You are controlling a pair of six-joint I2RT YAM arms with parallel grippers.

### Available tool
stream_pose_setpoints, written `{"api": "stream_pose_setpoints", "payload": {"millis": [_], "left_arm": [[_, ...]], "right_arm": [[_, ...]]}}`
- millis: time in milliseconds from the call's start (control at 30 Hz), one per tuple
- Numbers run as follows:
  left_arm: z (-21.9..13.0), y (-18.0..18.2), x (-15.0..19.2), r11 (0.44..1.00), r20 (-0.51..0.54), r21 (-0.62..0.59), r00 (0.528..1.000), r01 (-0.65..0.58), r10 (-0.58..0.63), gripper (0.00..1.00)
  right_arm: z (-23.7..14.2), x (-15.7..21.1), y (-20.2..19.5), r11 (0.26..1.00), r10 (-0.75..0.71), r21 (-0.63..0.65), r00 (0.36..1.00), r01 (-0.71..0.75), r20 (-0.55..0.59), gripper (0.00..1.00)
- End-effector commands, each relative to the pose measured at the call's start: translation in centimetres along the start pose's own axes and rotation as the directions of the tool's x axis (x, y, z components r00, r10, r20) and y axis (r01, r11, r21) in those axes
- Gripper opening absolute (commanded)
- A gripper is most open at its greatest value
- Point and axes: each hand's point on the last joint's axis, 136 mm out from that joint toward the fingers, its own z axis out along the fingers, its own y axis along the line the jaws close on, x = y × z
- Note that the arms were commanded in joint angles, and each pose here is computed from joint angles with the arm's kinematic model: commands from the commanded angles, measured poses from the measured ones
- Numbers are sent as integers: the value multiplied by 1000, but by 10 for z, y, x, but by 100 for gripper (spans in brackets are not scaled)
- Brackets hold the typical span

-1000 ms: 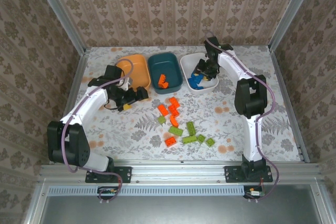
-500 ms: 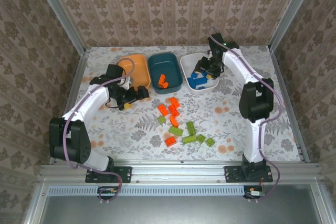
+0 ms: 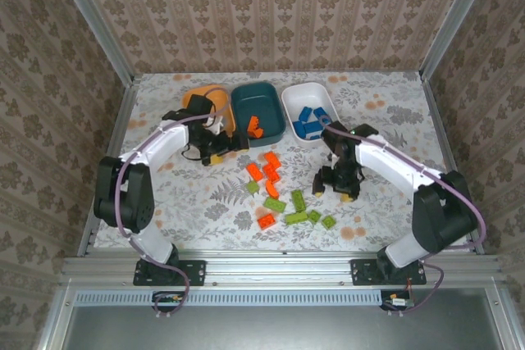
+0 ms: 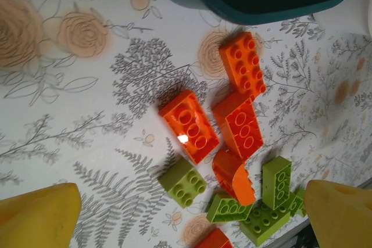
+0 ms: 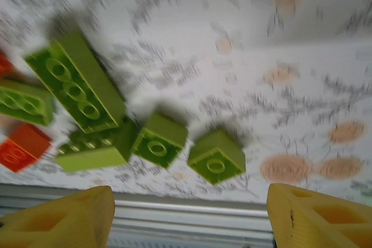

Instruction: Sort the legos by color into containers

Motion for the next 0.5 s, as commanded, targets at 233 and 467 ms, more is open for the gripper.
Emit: {"api": "stream_pose_setpoints", "payload": {"millis": [233, 467], "left_arm": [[6, -19, -6, 998, -33, 44, 998, -43, 44, 100], [6, -19, -4, 998, -45, 52, 998, -33, 36, 100]], "right_arm": [[37, 33, -14, 995, -23, 100, 999, 26, -32, 66], [61, 40, -23, 981, -84, 170, 994, 96, -77, 61]]}}
